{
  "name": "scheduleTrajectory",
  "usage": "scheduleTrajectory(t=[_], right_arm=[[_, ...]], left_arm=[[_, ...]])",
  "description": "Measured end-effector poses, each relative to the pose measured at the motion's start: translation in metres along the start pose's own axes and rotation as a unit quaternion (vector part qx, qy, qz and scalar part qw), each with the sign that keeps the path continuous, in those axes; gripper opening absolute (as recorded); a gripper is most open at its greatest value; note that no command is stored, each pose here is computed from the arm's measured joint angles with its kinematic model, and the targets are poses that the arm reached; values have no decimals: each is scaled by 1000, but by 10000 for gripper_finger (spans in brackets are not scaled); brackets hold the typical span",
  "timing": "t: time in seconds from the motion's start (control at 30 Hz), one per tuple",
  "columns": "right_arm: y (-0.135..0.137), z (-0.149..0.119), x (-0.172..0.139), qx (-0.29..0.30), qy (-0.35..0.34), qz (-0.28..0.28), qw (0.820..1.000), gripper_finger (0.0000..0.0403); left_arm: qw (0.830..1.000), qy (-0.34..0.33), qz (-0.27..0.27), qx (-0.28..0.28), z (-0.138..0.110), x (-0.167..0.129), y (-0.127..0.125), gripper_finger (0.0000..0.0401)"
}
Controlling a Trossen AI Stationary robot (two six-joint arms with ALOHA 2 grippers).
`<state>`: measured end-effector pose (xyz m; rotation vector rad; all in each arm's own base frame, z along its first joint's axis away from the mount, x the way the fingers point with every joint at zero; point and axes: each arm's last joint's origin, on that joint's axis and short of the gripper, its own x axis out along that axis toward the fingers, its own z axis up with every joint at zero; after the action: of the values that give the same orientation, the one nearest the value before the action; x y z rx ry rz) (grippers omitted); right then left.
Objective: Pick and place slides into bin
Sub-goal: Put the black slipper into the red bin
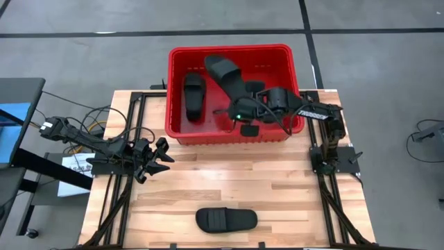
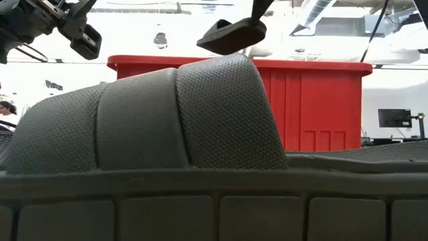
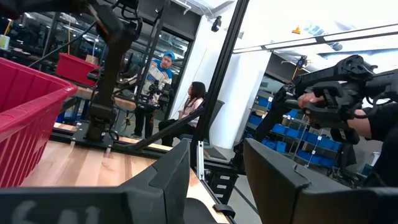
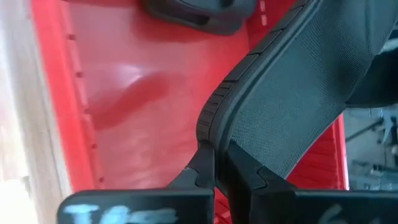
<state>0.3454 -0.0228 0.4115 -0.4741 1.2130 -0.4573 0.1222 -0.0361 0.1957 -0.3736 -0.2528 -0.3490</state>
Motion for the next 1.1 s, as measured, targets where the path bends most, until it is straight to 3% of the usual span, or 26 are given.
scheduleTrajectory(t=[0.8,1.1], right_arm=[[-57,-18,38,170,50,29,984,1],[-59,-25,60,181,86,53,978,1]], left_arm=[[1000,21,8,-12,-4,0,1,142],[1000,21,8,-12,-4,0,1,142]])
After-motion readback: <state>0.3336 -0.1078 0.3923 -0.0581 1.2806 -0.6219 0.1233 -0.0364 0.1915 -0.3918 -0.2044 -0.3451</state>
